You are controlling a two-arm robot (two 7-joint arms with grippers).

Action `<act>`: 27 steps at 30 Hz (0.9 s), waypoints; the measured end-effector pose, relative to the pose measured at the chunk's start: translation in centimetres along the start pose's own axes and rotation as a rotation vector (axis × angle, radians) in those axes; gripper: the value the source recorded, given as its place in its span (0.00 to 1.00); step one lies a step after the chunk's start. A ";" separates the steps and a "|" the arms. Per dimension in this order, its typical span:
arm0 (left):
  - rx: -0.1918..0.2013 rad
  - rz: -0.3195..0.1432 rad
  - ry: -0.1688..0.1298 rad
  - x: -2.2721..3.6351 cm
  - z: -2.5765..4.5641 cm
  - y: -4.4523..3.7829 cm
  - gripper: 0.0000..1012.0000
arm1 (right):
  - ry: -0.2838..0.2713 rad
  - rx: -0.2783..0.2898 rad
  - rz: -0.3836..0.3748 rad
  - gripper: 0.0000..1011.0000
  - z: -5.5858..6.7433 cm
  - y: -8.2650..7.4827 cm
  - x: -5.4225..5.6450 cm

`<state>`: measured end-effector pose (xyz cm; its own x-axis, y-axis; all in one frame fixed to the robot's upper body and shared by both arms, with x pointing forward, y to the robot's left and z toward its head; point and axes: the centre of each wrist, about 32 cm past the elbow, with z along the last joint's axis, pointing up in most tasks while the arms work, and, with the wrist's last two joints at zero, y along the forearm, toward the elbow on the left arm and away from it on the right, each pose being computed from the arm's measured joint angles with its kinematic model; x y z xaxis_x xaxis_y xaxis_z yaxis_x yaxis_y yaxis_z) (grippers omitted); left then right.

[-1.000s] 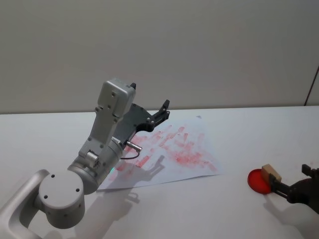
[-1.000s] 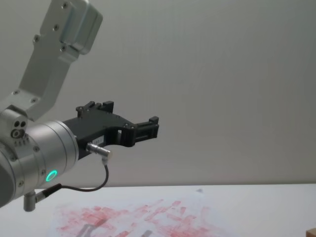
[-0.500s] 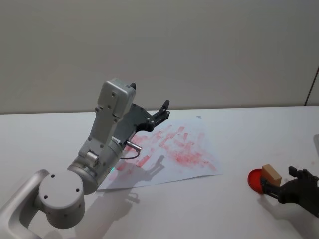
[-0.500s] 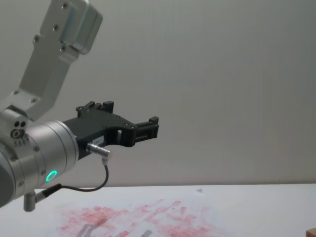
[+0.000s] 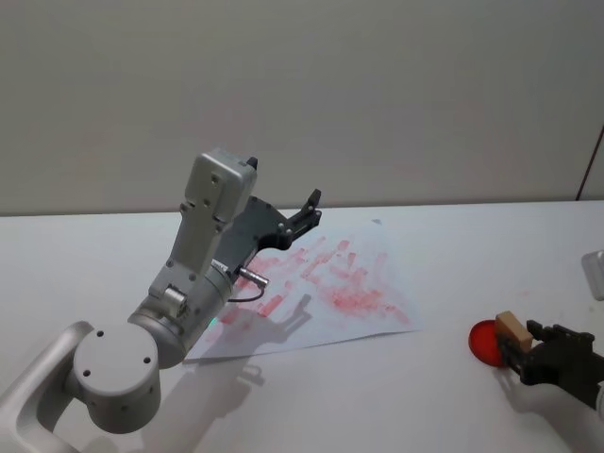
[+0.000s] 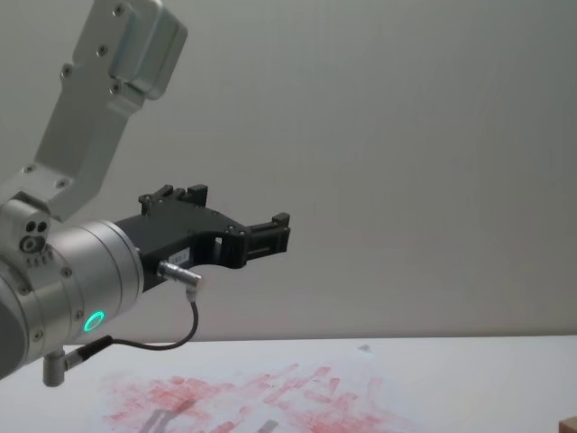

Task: Use the one hand to pick up the stamp and affix it onto the A4 paper.

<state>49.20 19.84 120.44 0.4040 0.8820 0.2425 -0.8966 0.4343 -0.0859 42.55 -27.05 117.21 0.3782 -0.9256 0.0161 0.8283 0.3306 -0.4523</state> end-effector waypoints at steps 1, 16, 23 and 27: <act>0.000 0.000 0.000 0.00 0.00 0.00 0.99 | 0.000 0.000 0.001 0.45 0.0 0.0 0.0; 0.000 0.000 0.000 0.00 0.00 0.00 0.99 | -0.014 0.008 0.004 0.21 0.3 0.3 0.0; 0.000 0.000 0.000 0.00 0.00 0.00 0.99 | -0.054 0.064 0.016 0.21 1.3 0.6 0.0; 0.000 0.000 0.000 0.00 0.00 0.00 0.99 | -0.076 0.096 0.029 0.21 1.9 1.0 -0.1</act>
<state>49.20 19.84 120.44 0.4040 0.8821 0.2425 -0.8967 0.4343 -0.0859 44.08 -26.34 118.43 0.4299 -0.8998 0.0737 0.8510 0.3766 -0.3660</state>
